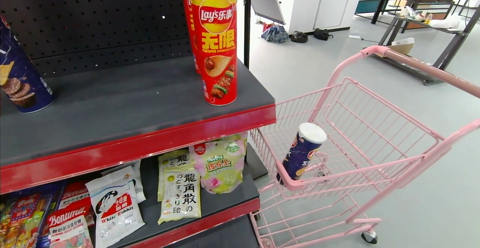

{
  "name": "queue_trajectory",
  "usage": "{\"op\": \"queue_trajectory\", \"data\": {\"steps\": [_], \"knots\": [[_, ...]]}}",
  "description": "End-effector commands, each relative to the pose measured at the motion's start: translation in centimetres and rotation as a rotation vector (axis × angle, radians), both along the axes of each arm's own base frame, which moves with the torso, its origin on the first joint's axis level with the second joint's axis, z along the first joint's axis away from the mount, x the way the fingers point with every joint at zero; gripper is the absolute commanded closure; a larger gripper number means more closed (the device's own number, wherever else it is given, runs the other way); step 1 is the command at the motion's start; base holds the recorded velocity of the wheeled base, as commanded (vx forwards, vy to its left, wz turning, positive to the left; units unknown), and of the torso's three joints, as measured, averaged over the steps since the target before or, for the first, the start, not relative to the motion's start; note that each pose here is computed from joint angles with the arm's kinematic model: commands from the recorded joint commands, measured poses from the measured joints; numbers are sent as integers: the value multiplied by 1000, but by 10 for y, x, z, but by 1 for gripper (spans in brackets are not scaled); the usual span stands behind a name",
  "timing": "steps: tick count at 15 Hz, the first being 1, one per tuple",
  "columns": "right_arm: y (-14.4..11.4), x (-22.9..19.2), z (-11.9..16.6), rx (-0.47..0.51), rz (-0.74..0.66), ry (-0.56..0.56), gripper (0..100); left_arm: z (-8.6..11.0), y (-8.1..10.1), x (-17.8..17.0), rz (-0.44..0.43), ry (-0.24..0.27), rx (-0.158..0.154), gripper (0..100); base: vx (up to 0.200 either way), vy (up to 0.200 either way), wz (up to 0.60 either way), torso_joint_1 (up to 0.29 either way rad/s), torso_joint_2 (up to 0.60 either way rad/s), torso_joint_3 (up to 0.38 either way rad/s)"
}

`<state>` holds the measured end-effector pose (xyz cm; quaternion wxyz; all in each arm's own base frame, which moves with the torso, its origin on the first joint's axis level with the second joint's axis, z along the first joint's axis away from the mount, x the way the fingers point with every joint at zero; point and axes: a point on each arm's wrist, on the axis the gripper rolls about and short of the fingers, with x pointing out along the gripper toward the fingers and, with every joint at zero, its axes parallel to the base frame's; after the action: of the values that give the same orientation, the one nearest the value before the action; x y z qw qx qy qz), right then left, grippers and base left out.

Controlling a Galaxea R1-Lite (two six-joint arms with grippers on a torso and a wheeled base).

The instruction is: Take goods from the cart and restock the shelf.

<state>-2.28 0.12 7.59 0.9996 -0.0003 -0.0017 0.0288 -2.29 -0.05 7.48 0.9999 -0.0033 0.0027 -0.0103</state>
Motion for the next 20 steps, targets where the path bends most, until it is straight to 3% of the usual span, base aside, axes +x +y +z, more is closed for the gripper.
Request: {"op": "queue_trajectory", "data": {"steps": [1, 4, 5, 6, 7, 8, 9, 11, 12, 13, 16, 20], "knots": [[0, 1, 1, -3, 7, 12, 0, 0, 0, 0, 1, -1, 0, 0, 0, 0, 0, -80, 325, 232], [1, 5, 2, -6, -34, 57, 0, 0, 0, 0, -1, -1, -1, 0, 0, 0, 0, -30, 113, 89], [0, 17, 100, 95, -30, 6, 0, 0, 0, 0, -1, -1, 0, 0, 0, 0, 0, 0, 0, 0], [0, 37, 154, 225, -20, -4, 0, 0, 0, 0, -1, -1, 0, 0, 0, 0, 0, 0, 0, 0], [1, 61, 186, 231, 43, 14, 0, 0, 0, 0, -1, -1, 0, 0, 0, 0, 0, 0, 0, 0], [6, 80, 184, 168, 168, 80, 0, 0, 0, 0, -1, -1, 0, 0, 0, 0, 0, 0, 0, 0], [11, 97, 163, 120, 254, 187, 0, 0, 0, 0, 1, -1, -1, 0, 0, 0, 0, 0, 0, 0], [22, 137, 126, 126, 309, 306, 0, 0, 0, 0, 1, -1, -1, 0, 0, 0, 0, 0, 0, 0], [22, 137, 126, 126, 309, 306, 0, 0, 0, 0, 1, -1, -1, 0, 0, 0, 0, 0, 0, 0], [35, 181, 97, 132, 397, 369, 0, 0, 0, 0, -1, -1, 0, 0, 0, 0, 0, 0, 0, 0], [45, 225, 61, 137, 412, 476, 0, 0, 0, 0, 1, -1, 0, 0, 0, 0, 0, 0, 0, 0], [54, 266, 26, 136, 442, 496, 0, 0, 0, 0, 1, -1, 0, 0, 0, 0, 0, 0, 0, 0]]}}
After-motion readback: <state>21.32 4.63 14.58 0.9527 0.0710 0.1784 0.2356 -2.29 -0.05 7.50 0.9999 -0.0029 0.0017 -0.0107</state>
